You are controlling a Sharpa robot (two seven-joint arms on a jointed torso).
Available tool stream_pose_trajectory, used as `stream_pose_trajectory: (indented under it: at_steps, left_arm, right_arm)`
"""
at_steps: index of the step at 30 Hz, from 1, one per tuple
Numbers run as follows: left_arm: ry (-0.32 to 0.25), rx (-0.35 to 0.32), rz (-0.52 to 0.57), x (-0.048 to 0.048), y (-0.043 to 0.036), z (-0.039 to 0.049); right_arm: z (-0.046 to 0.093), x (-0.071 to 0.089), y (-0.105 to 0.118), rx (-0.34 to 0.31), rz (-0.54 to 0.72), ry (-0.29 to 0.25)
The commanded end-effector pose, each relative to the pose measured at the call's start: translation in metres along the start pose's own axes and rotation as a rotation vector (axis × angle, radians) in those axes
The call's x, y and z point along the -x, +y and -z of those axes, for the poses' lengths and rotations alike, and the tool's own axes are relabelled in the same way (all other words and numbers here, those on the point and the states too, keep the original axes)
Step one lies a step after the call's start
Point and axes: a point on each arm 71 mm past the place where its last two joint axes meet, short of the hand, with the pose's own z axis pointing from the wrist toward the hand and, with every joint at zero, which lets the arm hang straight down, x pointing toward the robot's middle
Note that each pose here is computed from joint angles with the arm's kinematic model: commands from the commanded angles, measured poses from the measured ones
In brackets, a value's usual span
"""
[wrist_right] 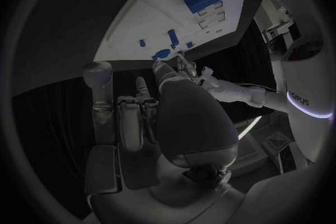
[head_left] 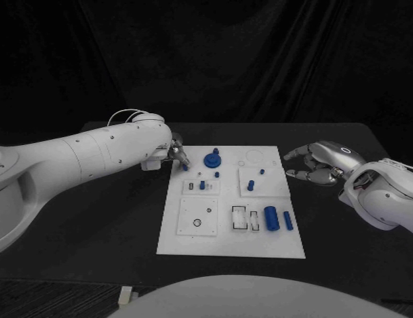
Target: Assemble the parts on the task board
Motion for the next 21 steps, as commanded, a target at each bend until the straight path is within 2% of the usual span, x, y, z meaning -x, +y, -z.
stream_pose_trajectory:
  at_steps: [1, 12, 18, 21]
  left_arm:
    - [0.007, -0.024, -0.002, -0.0017, -0.0022, -0.0001]
    - [-0.009, -0.039, 0.007, -0.0011, -0.0011, 0.0008]
    - [-0.025, -0.044, 0.024, -0.0019, 0.0039, 0.0037]
    - [-0.005, -0.042, 0.066, -0.0041, 0.0074, 0.0056]
  right_arm:
    - [0.0003, -0.0014, -0.0012, -0.015, 0.002, 0.008]
    - [0.0007, -0.0021, -0.0016, -0.019, 0.002, 0.015]
    - [0.0021, -0.0019, -0.0028, -0.025, 0.002, 0.018]
    - [0.0026, -0.0018, -0.0035, -0.028, 0.002, 0.018]
